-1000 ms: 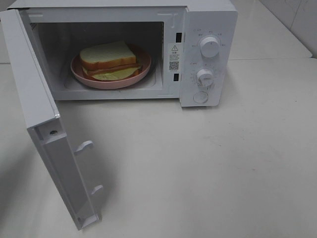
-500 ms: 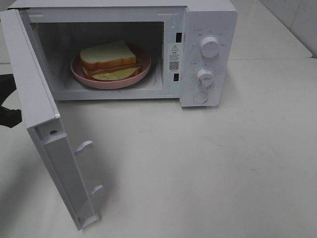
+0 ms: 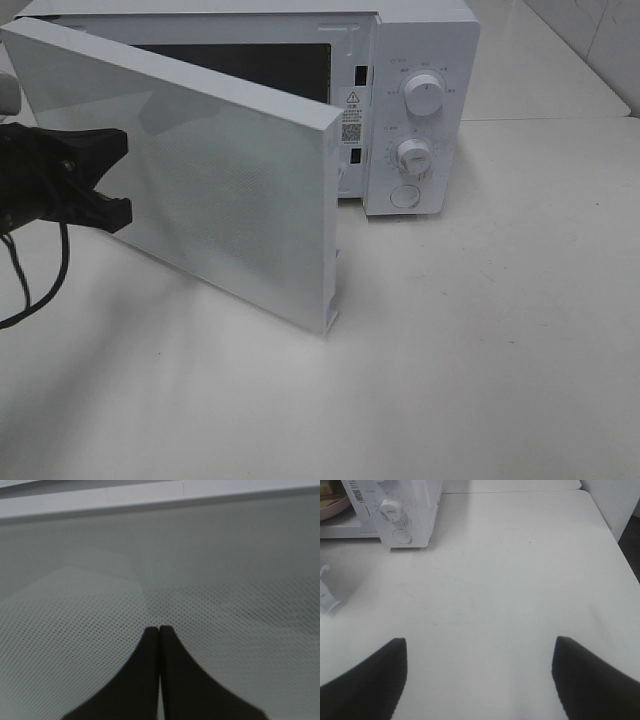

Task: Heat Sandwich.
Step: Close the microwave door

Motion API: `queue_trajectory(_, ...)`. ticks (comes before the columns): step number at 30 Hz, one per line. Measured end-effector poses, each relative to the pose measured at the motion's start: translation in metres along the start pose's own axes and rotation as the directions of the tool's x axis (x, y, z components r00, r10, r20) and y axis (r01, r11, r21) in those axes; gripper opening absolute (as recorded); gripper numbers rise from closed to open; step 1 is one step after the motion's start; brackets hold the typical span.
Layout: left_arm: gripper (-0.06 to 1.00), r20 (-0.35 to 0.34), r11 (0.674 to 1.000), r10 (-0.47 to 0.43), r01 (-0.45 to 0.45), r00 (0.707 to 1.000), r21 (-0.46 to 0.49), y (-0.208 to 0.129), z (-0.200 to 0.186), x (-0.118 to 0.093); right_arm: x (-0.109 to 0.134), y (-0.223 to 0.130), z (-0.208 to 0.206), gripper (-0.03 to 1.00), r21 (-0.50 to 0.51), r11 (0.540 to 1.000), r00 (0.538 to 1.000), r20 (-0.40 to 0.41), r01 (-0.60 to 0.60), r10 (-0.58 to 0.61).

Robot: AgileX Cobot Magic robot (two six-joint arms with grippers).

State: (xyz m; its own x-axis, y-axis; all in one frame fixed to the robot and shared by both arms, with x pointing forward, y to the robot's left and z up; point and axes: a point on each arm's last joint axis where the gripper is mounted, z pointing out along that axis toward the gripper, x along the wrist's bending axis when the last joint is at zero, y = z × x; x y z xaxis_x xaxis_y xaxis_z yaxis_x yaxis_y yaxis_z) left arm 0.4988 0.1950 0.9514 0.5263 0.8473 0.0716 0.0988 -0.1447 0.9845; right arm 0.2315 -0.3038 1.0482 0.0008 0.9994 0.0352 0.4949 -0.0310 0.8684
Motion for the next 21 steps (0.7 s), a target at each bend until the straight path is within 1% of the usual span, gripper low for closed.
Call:
queue_trajectory(3, 0.00, -0.008, 1.000, -0.010, 0.010, 1.000, -0.007, 0.001, 0.008, -0.004, 0.000, 0.000, 0.000, 0.77, 0.000, 1.000, 1.000, 0.000, 0.000, 0.000)
queue_trajectory(4, 0.00, -0.026, 1.000, -0.023, 0.022, 0.999, -0.013, 0.002, 0.015, -0.008, 0.000, 0.000, 0.000, 0.77, 0.000, 1.000, 1.000, 0.000, 0.000, 0.000)
queue_trajectory(6, 0.00, -0.038, 0.999, -0.031, 0.030, 0.999, -0.018, 0.003, 0.024, -0.014, 0.000, 0.000, 0.000, 0.77, 0.000, 1.000, 1.000, 0.000, 0.000, 0.000)
queue_trajectory(8, 0.00, -0.037, 0.999, -0.032, 0.032, 0.999, -0.019, 0.003, 0.028, -0.018, 0.000, 0.000, 0.000, 0.77, 0.000, 1.000, 1.000, 0.000, 0.000, 0.000)
queue_trajectory(9, 0.00, -0.037, 0.999, -0.031, 0.030, 0.999, -0.018, 0.002, 0.035, -0.026, 0.000, 0.000, 0.000, 0.77, 0.000, 1.000, 1.000, 0.000, 0.000, 0.000)
queue_trajectory(11, 0.00, -0.046, 0.999, -0.032, 0.032, 0.998, -0.019, 0.002, 0.044, -0.032, 0.000, 0.000, 0.000, 0.77, 0.000, 1.000, 1.000, 0.000, 0.000, 0.000)
queue_trajectory(13, 0.00, -0.051, 0.999, -0.036, 0.035, 0.998, -0.018, 0.001, 0.047, -0.034, 0.000, 0.000, 0.000, 0.77, 0.000, 1.000, 1.000, 0.000, 0.000, 0.000)
queue_trajectory(14, 0.00, -0.056, 0.999, -0.039, 0.038, 0.998, -0.019, 0.001, 0.054, -0.041, 0.000, 0.000, 0.000, 0.77, 0.000, 1.000, 1.000, 0.000, 0.000, 0.000)
queue_trajectory(17, 0.00, -0.062, 0.999, -0.042, 0.041, 0.997, -0.020, 0.000, 0.060, -0.046, 0.000, 0.000, 0.000, 0.77, 0.000, 1.000, 1.000, 0.000, 0.000, 0.000)
queue_trajectory(18, 0.00, -0.068, 0.999, -0.049, 0.047, 0.996, -0.023, 0.001, 0.066, -0.052, 0.000, 0.000, 0.000, 0.77, 0.000, 1.000, 1.000, 0.000, 0.000, 0.000)
queue_trajectory(21, 0.00, -0.082, 0.997, -0.071, 0.069, 0.994, -0.026, 0.002, 0.075, -0.058, 0.000, 0.000, 0.000, 0.77, 0.000, 1.000, 1.000, 0.000, 0.000, 0.000)
